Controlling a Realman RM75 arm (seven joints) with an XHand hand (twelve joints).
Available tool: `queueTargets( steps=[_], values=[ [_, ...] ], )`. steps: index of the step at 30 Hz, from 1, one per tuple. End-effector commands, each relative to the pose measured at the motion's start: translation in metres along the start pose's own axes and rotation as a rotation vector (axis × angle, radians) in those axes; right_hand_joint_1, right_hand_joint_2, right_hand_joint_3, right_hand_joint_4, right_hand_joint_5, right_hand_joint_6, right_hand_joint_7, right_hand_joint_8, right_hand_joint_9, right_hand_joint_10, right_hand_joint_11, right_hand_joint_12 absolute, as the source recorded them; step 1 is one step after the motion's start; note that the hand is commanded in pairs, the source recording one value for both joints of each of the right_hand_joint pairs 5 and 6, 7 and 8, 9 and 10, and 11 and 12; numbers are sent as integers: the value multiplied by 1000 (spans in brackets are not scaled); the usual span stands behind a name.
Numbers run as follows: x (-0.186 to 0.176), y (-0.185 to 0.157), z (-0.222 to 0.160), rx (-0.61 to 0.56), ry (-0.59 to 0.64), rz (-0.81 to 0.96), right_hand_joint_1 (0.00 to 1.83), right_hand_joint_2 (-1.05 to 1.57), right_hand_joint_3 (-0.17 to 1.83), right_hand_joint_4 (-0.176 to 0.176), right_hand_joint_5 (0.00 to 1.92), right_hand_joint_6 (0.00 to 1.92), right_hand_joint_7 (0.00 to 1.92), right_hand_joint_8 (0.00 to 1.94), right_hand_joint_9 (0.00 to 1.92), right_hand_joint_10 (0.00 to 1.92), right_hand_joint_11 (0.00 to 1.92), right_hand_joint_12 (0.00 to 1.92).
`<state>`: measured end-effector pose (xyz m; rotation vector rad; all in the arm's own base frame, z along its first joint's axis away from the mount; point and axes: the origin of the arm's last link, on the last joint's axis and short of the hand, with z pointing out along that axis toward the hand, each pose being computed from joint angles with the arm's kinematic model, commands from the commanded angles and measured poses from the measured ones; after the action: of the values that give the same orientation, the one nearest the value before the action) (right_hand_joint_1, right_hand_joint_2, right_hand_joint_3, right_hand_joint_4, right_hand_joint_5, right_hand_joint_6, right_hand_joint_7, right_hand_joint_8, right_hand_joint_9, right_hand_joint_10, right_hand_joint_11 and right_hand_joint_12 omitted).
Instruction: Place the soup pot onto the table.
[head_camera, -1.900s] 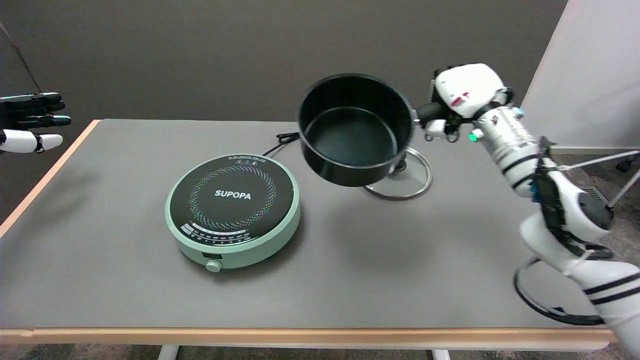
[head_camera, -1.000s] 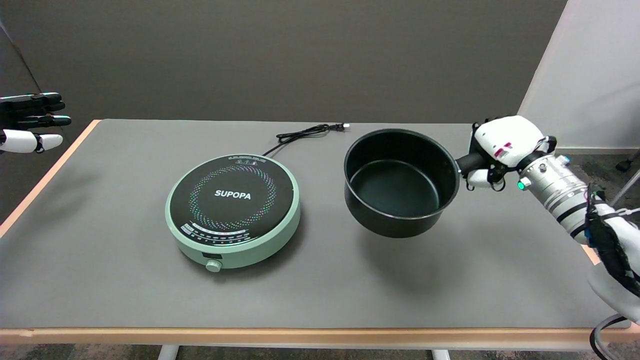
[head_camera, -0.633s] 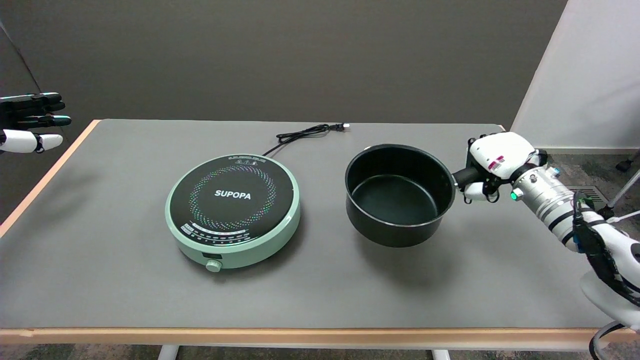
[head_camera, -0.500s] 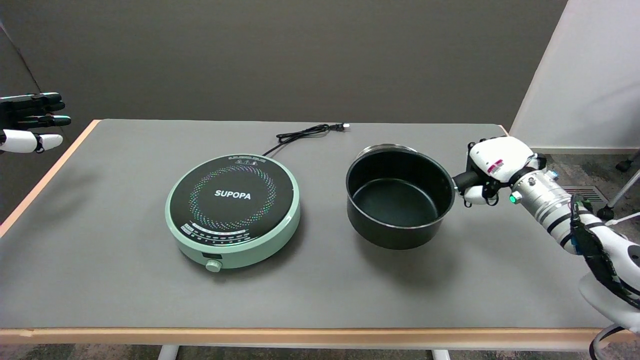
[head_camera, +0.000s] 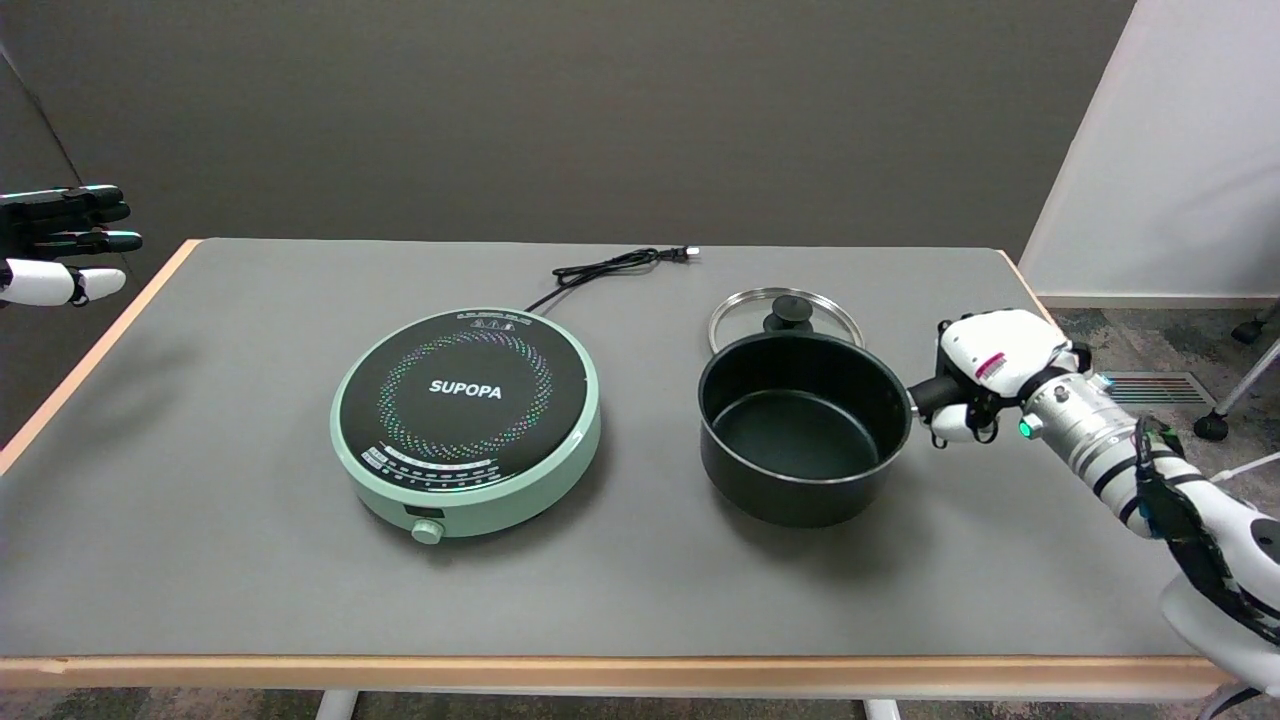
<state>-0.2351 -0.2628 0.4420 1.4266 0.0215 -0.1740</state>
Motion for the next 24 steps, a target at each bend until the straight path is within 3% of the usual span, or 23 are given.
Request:
queueTargets(
  steps=[1, 24],
  values=[
    [-19, -2, -17, -3, -62, 7, 964, 962, 1007, -27, 1920, 1920, 1920, 1920, 1920, 1920, 1920, 1920],
    [-31, -1, -9, 0, -68, 34, 968, 944, 979, -25, 1920, 1920, 1920, 1920, 1920, 1920, 1920, 1920]
  ],
)
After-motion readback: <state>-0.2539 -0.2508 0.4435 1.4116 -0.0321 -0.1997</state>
